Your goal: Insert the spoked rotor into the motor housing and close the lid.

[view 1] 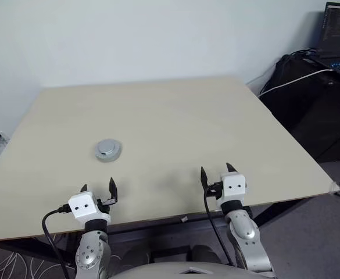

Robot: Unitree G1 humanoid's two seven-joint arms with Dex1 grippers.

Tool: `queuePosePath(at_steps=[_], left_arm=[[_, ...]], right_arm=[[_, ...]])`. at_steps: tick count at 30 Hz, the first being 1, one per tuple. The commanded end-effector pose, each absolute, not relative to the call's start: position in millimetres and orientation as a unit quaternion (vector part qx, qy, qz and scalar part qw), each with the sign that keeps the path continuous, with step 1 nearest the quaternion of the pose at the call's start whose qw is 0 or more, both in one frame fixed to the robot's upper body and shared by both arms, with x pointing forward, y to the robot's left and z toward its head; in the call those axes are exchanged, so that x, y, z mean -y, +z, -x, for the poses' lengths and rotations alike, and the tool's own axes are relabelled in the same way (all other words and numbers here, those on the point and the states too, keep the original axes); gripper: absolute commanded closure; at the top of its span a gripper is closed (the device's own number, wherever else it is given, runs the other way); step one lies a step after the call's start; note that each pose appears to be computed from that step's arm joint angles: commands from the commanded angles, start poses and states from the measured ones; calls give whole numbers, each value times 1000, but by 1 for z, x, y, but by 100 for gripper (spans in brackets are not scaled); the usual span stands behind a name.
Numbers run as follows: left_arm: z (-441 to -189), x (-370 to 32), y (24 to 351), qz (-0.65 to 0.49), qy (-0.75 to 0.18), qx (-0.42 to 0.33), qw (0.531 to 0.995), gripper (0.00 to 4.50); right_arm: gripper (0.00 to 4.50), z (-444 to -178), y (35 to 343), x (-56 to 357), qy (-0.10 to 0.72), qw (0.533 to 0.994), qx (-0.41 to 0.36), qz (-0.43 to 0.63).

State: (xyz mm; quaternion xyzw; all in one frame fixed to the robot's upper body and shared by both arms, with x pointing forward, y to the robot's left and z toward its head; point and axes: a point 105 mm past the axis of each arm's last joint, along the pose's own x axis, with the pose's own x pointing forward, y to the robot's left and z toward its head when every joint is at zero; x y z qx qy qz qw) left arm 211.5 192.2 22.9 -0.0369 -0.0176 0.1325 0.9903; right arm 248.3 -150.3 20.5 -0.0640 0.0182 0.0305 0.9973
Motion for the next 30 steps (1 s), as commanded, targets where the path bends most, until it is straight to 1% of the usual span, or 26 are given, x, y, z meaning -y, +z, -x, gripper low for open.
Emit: queuePosePath(at_steps=[1, 4, 12, 16, 20, 30], left_arm=[[-214, -187, 38, -19, 119, 67, 990, 3], [-215, -181, 36, -35, 104, 63, 992, 3], [-214, -174, 35, -17, 78, 57, 995, 3], [-213, -176, 32, -9, 85, 48, 995, 3], [-214, -177, 30, 0, 86, 44, 995, 3], [-221, -174, 26, 12, 78, 39, 996, 3]], right_arm=[[0, -247, 32, 153, 20, 998, 13, 51], [0, -242, 31, 151, 32, 999, 10, 38], [0, -240, 32, 151, 29, 999, 8, 12], [0, -241, 31, 155, 16, 1000, 3, -3], [0, -243, 28, 166, -17, 1000, 2, -15], [0, -244, 26, 163, -10, 1000, 1, -11]])
